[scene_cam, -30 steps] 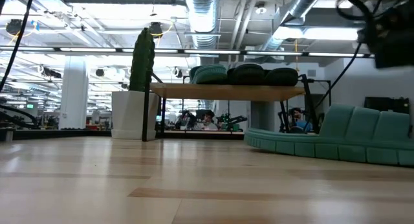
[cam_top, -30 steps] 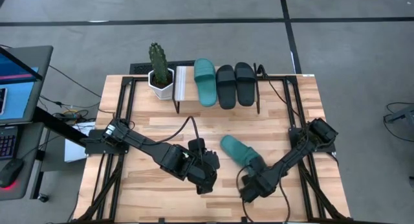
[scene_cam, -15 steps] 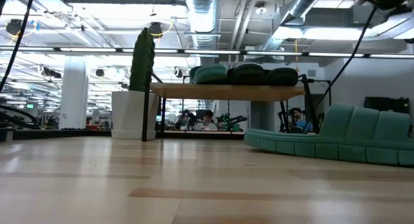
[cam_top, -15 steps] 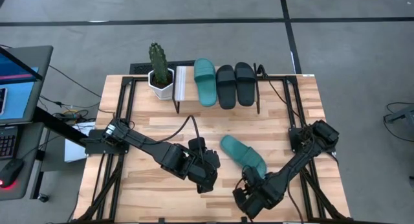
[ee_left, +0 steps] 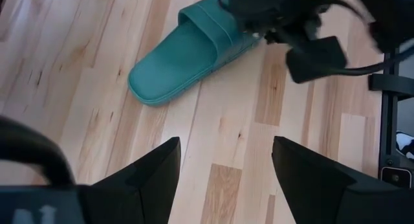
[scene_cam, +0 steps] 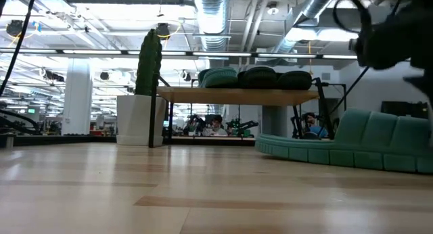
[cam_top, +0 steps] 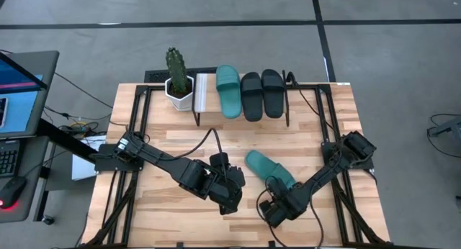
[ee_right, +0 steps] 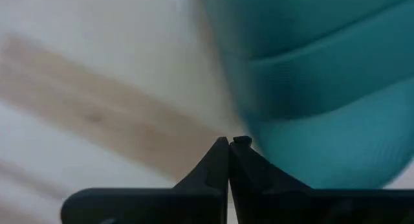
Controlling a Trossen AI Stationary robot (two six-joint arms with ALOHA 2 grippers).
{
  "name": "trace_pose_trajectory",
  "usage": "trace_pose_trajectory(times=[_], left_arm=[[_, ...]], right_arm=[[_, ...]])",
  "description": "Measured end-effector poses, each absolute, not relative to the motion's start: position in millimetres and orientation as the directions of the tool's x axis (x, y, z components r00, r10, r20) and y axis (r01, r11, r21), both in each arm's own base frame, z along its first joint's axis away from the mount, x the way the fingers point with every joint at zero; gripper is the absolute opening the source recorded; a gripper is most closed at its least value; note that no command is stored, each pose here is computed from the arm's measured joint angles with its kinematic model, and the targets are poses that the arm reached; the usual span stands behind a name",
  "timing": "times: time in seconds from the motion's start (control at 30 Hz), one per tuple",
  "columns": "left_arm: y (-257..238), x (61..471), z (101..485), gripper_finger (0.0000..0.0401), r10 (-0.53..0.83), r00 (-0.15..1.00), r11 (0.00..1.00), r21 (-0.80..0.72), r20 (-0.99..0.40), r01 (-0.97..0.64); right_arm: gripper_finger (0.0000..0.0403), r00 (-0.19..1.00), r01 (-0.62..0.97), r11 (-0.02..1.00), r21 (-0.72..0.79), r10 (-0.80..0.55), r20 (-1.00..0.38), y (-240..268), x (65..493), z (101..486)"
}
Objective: Pick and place slides into the shelf
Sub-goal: Put the green slipper on the shelf beside the green slipper
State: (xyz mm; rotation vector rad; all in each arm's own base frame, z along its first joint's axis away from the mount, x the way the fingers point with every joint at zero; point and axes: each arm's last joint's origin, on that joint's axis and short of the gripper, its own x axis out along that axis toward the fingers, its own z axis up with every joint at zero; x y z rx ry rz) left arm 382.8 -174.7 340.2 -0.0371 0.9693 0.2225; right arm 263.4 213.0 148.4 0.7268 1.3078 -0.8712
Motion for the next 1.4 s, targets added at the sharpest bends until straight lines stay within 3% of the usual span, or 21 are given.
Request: trace_pose_trajectory(times=[0.3,0.57,0.73,0.93,1.2,1.4], left_arm=[[-175,383,340,0.0231,0.171,0.545,0.977,0.070,-0.821,-0.200],[-175,383,340,0.0231,0.170,0.545,0.977,0.069,-0.821,-0.202],[-175,383,340,0.0231,0.170,0.545,0.978,0.072,-0.821,-0.198],[-175,383,340,0.0231,0.170,0.545,0.978,0.072,-0.821,-0.197],[-176,388,343,0.0231,0.153,0.590,0.972,0.012,-0.793,-0.236],[-174,389,344,0.0231,0.190,0.604,0.981,0.174,-0.774,-0.085]], right_arm=[[0.0000,-0.226,0.822,0.450,-0.349,-0.304,-0.925,184,236,138],[0.0000,-0.269,0.800,0.347,-0.489,-0.523,-0.809,172,226,152],[0.0000,-0.201,0.861,0.270,-0.430,-0.597,-0.777,192,223,181],[0.0000,-0.040,0.906,0.340,-0.251,-0.521,-0.853,222,223,213],[0.0000,0.036,0.898,0.405,-0.174,-0.460,-0.887,250,210,231],[0.0000,0.035,0.895,0.413,-0.168,-0.441,-0.897,262,194,231]])
